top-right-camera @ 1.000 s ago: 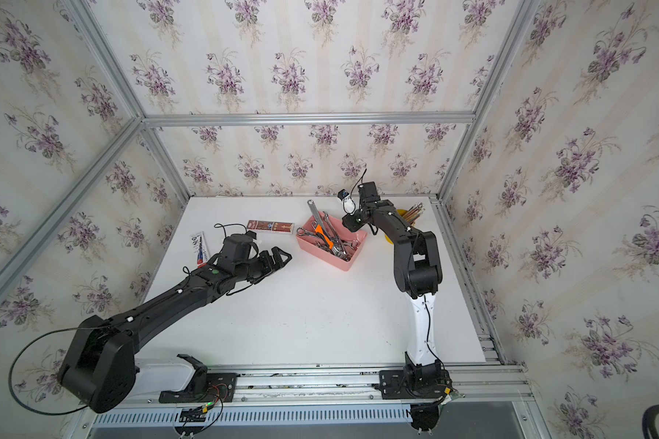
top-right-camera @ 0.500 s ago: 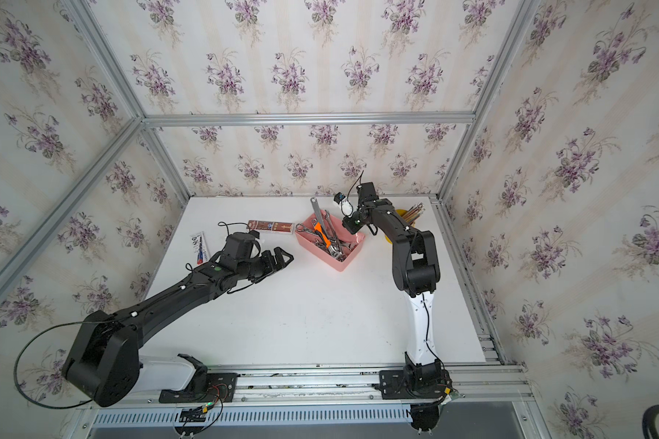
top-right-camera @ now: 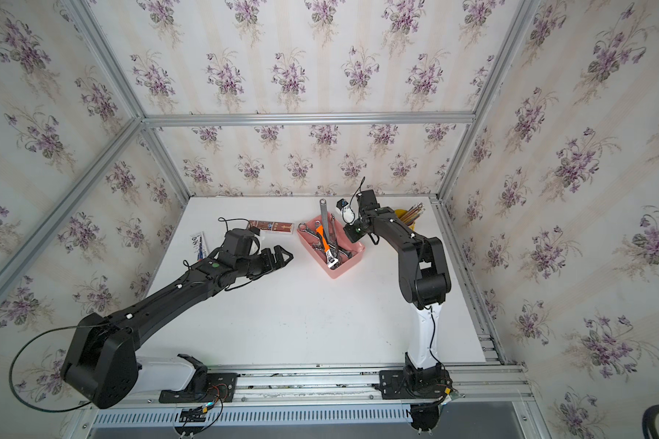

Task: Take out the wrench from the storage box
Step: Adjust the storage box at the center of the board.

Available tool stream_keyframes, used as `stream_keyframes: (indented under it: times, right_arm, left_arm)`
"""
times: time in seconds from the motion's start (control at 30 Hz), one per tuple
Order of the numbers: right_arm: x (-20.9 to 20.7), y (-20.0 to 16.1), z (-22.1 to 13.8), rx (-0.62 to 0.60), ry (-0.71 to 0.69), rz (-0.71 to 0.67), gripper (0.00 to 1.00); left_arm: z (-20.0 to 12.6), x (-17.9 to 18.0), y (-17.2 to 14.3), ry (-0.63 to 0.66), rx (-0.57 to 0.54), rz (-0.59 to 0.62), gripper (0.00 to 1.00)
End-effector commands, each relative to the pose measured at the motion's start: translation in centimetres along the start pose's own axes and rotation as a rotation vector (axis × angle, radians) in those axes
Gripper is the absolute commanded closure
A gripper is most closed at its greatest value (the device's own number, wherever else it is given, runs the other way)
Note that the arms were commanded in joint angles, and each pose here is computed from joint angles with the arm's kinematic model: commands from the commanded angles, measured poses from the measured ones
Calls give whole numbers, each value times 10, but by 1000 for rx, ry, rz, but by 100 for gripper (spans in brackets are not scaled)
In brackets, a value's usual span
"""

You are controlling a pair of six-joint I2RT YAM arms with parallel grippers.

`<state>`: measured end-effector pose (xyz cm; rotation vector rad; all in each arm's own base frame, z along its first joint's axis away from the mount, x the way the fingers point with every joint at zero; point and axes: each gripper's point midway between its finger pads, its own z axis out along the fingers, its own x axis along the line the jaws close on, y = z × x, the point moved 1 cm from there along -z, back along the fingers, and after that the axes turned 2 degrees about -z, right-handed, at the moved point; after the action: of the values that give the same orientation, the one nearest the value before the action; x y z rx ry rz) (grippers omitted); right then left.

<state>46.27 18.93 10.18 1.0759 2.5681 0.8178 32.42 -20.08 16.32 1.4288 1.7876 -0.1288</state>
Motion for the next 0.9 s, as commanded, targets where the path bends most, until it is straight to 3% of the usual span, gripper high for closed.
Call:
stream_keyframes:
  times: [0.0, 0.17, 0.57, 0.87]
  right_arm:
    - [18, 17, -15, -98, -24, 112, 98]
    - [55, -5, -18, -100, -40, 290, 98]
    - [121, -54, -34, -119, -122, 567, 96]
    - [153, -78, -35, -95, -167, 660, 94]
  left_arm:
    - [-5, 4, 2, 40, -2, 43, 1]
    - [-6, 5, 1, 52, 6, 46, 1]
    - [-13, 8, -1, 86, 17, 90, 1]
    - [-14, 10, -1, 95, 19, 100, 1]
